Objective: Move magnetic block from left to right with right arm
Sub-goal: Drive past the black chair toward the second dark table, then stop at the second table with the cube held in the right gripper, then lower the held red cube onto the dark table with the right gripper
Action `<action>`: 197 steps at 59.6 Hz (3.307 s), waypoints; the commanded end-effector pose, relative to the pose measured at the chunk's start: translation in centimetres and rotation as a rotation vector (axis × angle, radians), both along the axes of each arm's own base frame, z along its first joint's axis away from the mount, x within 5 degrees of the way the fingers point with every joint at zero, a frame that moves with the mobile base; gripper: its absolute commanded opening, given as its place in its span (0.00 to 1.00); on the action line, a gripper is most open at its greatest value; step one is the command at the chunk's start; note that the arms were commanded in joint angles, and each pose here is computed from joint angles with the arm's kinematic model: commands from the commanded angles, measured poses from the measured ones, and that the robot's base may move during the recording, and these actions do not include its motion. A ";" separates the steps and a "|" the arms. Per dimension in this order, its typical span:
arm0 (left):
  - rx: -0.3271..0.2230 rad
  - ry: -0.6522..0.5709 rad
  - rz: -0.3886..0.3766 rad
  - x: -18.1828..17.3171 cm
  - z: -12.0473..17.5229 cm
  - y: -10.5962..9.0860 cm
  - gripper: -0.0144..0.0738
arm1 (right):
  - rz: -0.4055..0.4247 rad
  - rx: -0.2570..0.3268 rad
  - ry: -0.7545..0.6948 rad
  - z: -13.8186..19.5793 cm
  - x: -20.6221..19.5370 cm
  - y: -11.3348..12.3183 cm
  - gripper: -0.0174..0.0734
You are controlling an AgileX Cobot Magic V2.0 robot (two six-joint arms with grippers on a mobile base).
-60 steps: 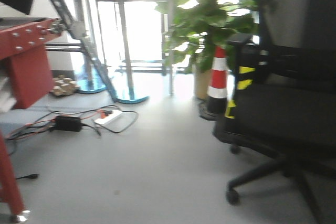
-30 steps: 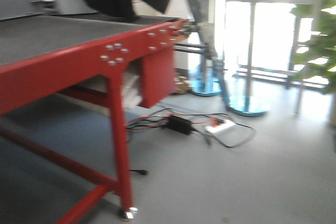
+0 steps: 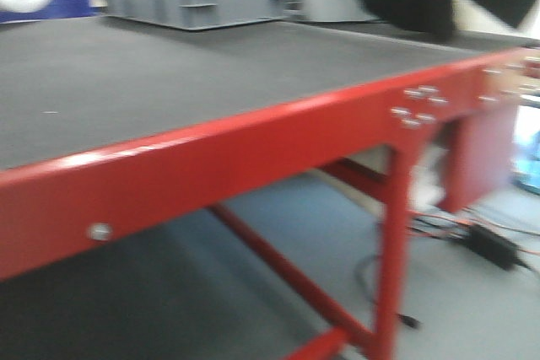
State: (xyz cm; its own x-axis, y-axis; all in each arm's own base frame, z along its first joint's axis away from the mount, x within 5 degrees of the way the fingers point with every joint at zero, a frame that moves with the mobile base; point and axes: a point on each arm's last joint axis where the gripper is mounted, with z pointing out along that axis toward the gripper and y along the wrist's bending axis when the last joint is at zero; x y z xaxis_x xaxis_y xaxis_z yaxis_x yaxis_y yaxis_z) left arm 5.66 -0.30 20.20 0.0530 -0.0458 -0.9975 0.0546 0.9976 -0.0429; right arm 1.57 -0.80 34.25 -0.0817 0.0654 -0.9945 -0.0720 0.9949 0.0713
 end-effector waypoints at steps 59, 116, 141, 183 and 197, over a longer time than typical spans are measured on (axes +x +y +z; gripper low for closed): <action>-0.009 -0.089 -0.006 -0.1 0.5 0.0 0.03 | 0.004 -0.011 -0.105 1.6 -0.1 0.0 0.37; -0.009 -0.089 -0.006 -0.1 0.5 0.0 0.03 | 0.004 -0.011 -0.105 1.6 -0.1 0.0 0.37; -0.009 -0.089 -0.006 -0.1 0.5 0.0 0.03 | 0.094 -0.089 -0.037 3.5 2.4 1.3 0.37; -0.009 -0.089 -0.006 -0.1 0.5 0.0 0.03 | 0.686 -0.294 0.476 3.0 19.4 16.9 0.37; -0.009 -0.089 -0.006 -0.1 0.5 0.0 0.03 | 0.717 -0.347 0.624 -0.8 23.9 21.3 0.37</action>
State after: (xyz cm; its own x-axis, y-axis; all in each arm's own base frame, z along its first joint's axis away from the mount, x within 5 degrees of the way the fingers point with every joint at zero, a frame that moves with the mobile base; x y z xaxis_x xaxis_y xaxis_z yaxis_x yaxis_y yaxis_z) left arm 5.66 -0.30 20.20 0.0530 -0.0458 -0.9975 0.0546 0.9976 -0.0429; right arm 24.41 19.51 32.40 -0.5374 -0.5212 -0.6630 -0.7093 0.7045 0.0211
